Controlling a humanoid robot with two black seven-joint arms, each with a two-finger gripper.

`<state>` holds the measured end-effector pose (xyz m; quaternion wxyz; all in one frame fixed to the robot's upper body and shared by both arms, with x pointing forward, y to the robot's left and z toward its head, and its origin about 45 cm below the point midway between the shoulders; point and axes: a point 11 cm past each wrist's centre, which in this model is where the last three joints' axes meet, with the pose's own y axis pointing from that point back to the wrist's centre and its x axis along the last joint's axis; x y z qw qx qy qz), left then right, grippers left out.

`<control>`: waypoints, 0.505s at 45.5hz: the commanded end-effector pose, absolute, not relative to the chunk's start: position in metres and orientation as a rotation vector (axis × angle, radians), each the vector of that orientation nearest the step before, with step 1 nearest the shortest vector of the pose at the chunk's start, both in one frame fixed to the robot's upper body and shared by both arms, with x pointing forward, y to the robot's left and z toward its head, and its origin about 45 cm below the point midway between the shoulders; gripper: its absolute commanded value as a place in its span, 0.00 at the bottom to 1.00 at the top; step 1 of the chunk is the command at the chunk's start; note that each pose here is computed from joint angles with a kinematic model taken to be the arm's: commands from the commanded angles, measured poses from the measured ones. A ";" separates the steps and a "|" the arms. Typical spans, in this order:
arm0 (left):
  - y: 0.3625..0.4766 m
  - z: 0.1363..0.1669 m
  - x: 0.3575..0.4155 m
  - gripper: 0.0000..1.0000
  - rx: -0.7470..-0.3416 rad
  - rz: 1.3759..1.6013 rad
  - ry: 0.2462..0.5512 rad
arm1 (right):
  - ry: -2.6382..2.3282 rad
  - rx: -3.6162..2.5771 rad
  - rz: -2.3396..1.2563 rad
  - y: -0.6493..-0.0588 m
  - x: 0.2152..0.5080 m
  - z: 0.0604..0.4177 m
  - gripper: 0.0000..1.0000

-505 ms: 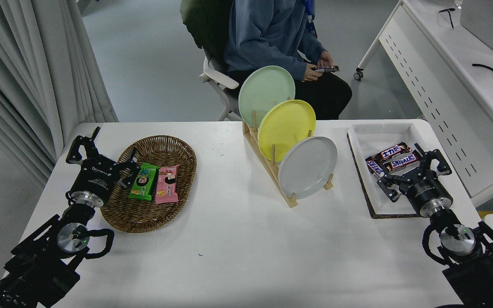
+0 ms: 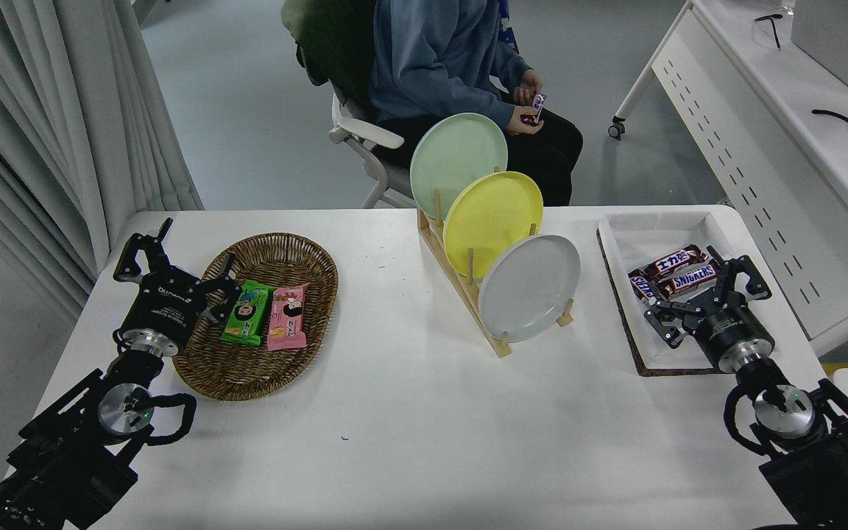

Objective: Place the plate on the table

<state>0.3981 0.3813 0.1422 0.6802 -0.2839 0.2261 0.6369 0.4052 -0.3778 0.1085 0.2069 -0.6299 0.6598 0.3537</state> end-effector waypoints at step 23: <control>0.381 0.1423 0.3982 1.00 -0.638 1.430 0.507 | 1.891 -1.760 0.932 -0.401 0.409 0.122 1.00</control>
